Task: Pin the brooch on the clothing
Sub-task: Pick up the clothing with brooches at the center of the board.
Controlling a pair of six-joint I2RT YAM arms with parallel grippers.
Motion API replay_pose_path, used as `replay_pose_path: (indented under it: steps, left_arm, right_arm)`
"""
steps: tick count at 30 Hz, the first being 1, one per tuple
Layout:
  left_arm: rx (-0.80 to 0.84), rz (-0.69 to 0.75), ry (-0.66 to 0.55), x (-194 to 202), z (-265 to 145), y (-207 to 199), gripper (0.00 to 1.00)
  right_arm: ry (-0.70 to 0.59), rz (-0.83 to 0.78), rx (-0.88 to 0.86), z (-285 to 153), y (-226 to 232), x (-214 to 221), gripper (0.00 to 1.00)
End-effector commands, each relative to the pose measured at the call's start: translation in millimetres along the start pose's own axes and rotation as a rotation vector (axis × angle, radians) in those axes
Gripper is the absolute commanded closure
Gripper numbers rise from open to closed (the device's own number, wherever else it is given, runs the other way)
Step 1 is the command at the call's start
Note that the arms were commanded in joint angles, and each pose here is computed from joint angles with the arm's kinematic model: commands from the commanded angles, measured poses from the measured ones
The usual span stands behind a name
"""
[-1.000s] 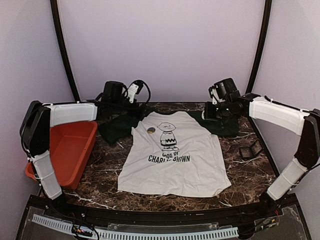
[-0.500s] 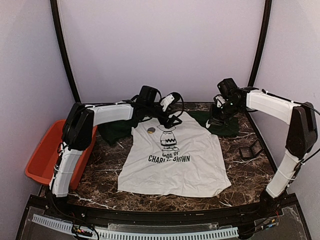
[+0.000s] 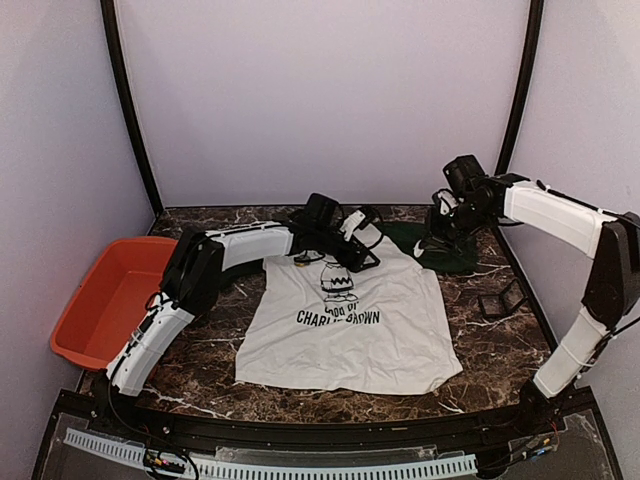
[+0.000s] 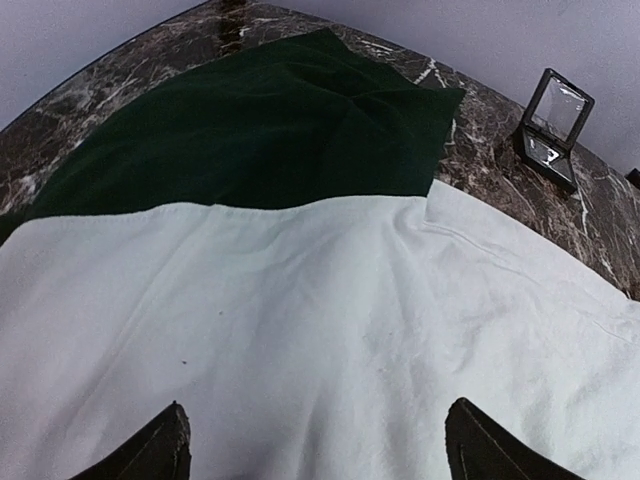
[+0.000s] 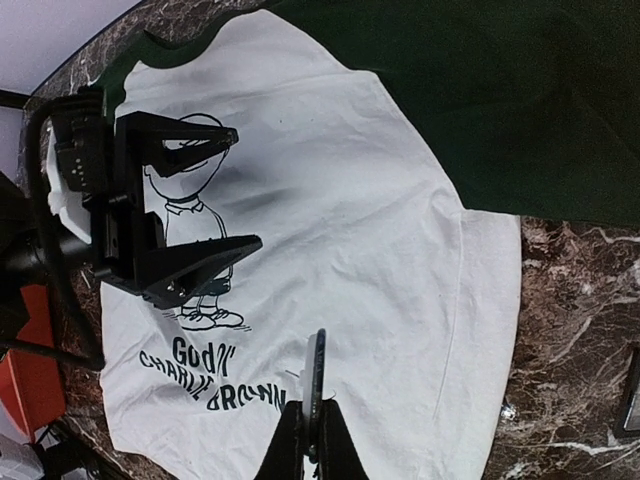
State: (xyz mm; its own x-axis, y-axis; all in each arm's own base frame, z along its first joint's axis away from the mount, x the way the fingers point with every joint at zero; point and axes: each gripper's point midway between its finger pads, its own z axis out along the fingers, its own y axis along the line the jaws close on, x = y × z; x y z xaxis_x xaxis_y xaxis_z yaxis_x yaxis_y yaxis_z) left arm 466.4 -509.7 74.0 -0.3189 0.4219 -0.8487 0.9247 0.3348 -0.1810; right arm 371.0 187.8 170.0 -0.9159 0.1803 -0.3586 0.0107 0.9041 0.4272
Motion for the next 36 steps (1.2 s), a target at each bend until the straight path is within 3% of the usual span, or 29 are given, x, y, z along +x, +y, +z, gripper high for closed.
replay_pose_path:
  steps: [1, 6, 13, 19, 23, 26, 33, 36]
  left_arm:
    - [-0.049, -0.170, -0.026, -0.9, 4.9, 15.8, 0.13]
    - [-0.053, -0.254, -0.025, 7.1, 14.1, 16.8, 0.17]
    - [-0.018, -0.237, -0.002, 9.6, 20.3, 2.5, 0.25]
    - [-0.050, -0.256, 0.100, 35.7, 23.5, 0.4, 0.33]
    - [-0.059, -0.276, 0.163, 54.3, 22.7, -0.2, 0.44]
    - [-0.053, -0.277, 0.158, 53.2, 22.1, -1.1, 0.63]
    - [-0.059, -0.230, 0.067, 23.2, 16.6, -0.4, 0.92]
    - [-0.055, -0.214, 0.031, 16.7, 12.1, -3.2, 0.95]
  right_arm:
    - [0.001, 0.008, -0.034, -7.0, 5.0, 6.1, 1.00]
    - [-0.004, 0.007, -0.037, -8.0, 5.0, 7.1, 1.00]
    - [0.013, 0.024, -0.052, -2.7, 6.5, 9.2, 1.00]
    - [0.027, 0.040, -0.077, -1.8, 11.9, 8.4, 1.00]
    - [0.021, 0.041, -0.082, -3.7, 14.1, 6.3, 1.00]
    - [0.026, 0.044, -0.081, -1.6, 14.1, 6.4, 1.00]
    - [0.104, 0.091, -0.069, 22.5, 8.7, 16.1, 1.00]
    - [0.177, 0.122, -0.058, 39.7, 7.3, 23.0, 1.00]
